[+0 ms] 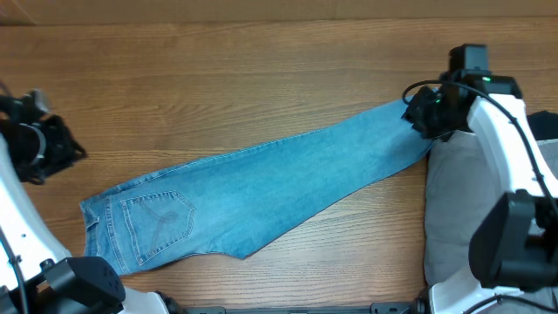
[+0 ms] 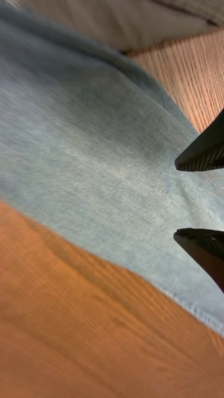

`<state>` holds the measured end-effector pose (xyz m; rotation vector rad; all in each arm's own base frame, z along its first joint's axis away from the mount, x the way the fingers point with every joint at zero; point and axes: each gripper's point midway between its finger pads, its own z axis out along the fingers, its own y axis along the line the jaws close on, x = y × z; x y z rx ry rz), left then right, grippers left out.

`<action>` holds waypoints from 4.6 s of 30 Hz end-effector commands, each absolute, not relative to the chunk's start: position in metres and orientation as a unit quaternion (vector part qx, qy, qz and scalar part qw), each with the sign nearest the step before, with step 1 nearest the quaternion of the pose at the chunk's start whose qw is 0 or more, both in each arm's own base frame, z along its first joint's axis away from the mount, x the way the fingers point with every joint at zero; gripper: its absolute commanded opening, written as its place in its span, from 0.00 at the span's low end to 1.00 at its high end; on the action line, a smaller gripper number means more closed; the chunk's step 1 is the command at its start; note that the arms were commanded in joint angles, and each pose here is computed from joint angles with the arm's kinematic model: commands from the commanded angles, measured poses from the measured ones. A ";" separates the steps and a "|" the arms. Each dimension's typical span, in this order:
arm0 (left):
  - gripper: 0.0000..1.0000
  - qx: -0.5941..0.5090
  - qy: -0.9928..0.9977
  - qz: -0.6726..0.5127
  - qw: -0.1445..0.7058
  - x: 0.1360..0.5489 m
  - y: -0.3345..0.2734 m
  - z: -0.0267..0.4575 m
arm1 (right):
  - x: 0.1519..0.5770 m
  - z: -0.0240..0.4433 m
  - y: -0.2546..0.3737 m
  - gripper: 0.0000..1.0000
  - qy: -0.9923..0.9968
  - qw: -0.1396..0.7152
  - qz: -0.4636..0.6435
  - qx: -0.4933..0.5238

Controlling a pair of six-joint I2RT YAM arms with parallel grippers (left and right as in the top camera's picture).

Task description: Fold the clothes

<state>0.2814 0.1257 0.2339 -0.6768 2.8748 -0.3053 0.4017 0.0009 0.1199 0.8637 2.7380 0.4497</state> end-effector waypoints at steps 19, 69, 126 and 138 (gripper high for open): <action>0.04 -0.402 0.915 0.026 0.005 0.230 0.147 -0.032 | 0.396 0.125 -0.022 0.35 0.929 0.116 0.144 0.322; 0.07 -0.477 0.878 0.040 -0.001 0.230 0.251 0.005 | 0.408 0.030 -0.045 0.64 0.924 0.061 0.156 0.343; 0.18 -0.461 0.886 -0.026 0.037 0.254 0.242 0.012 | 0.420 0.022 -0.027 0.16 0.938 0.079 0.263 0.209; 0.30 -0.461 0.886 -0.026 0.037 0.254 0.242 0.012 | 0.435 0.068 -0.023 0.04 0.930 0.128 0.291 0.186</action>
